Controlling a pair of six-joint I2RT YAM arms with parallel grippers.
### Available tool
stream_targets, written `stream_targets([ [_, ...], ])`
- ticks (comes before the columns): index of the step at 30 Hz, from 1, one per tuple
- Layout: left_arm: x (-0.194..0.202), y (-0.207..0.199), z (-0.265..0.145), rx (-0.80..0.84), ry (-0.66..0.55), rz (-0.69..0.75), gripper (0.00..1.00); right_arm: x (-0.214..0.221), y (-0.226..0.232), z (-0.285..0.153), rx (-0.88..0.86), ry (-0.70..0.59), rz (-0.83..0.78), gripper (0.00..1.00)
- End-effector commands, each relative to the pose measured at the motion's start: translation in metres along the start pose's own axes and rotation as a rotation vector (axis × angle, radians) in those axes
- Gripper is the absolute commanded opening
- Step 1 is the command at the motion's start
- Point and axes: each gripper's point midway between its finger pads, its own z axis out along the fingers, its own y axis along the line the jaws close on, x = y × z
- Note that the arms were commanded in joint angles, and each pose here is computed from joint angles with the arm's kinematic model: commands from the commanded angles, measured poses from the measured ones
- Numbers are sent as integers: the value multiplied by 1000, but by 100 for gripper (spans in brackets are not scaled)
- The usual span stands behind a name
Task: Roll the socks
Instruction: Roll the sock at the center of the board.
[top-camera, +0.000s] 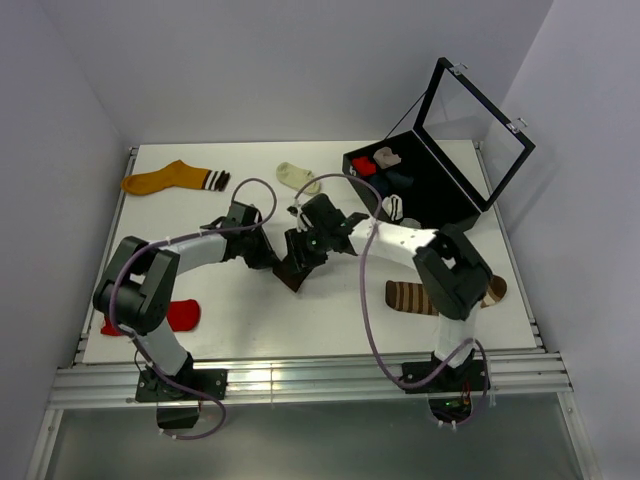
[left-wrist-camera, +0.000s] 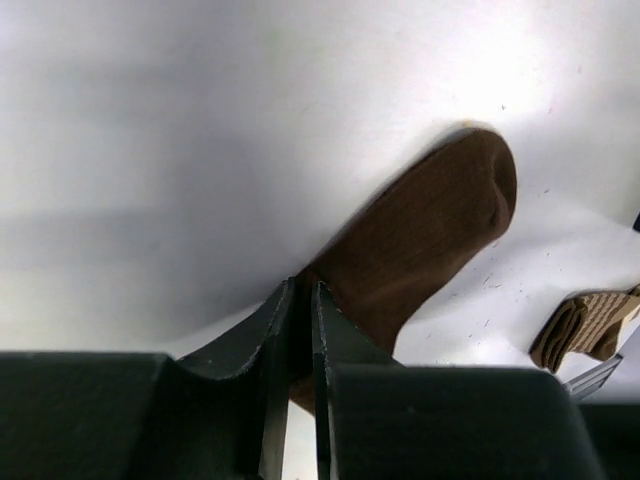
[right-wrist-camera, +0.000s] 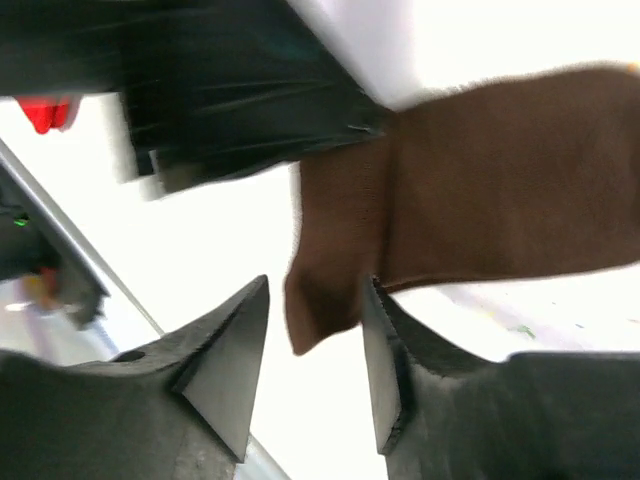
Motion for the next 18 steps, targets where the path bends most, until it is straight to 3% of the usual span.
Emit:
stream_targets([
  [1,21,27,16,-110,91,93,16,-34,15,-31,115,-237,-282,50],
  [3,22,24,18,-106,102,115,16,-42,17,-41,184,-318,-353,52],
  [7,19,18,19,-117,107,148,17,-26,27,-36,244,-345,-527,54],
  [18,18,12,18,-125,100,195,18,-28,36,-37,327,-401,-663,54],
])
